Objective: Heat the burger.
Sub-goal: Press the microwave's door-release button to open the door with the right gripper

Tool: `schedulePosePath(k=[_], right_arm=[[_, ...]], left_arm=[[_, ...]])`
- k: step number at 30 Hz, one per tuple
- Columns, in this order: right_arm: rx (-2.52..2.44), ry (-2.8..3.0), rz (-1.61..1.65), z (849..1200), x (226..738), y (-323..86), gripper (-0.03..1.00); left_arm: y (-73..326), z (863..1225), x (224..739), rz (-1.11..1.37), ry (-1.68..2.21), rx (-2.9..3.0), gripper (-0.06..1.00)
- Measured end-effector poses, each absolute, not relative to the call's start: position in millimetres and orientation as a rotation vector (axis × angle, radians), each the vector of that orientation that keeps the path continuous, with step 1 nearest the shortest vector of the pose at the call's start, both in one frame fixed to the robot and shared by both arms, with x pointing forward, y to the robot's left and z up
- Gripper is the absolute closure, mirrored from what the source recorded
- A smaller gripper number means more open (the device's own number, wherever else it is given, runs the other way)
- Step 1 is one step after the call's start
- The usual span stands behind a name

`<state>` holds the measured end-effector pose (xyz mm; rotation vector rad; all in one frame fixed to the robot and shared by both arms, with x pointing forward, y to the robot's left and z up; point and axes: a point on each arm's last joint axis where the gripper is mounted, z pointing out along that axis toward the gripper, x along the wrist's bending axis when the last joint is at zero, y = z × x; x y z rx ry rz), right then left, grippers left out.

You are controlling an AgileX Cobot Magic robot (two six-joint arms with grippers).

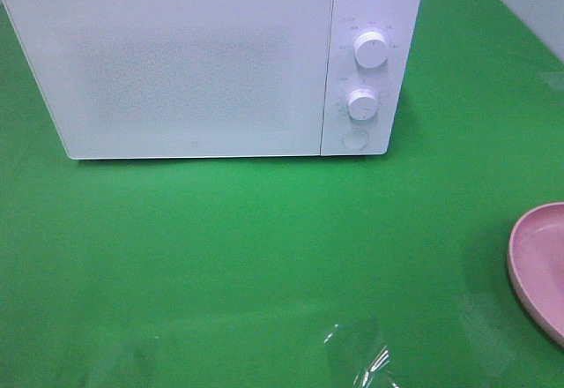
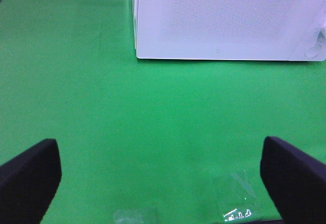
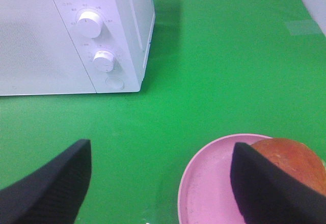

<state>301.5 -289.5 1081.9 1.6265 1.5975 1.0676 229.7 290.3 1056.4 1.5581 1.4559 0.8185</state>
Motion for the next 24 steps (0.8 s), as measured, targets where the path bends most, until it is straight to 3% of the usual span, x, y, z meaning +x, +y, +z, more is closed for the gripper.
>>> schedulePosePath(k=[24], right_arm=[[1.658, 1.581, 1.026, 1063, 405, -287, 0.24]], left_arm=[[290, 1056, 230, 0.818, 1.456, 1.558, -0.04]])
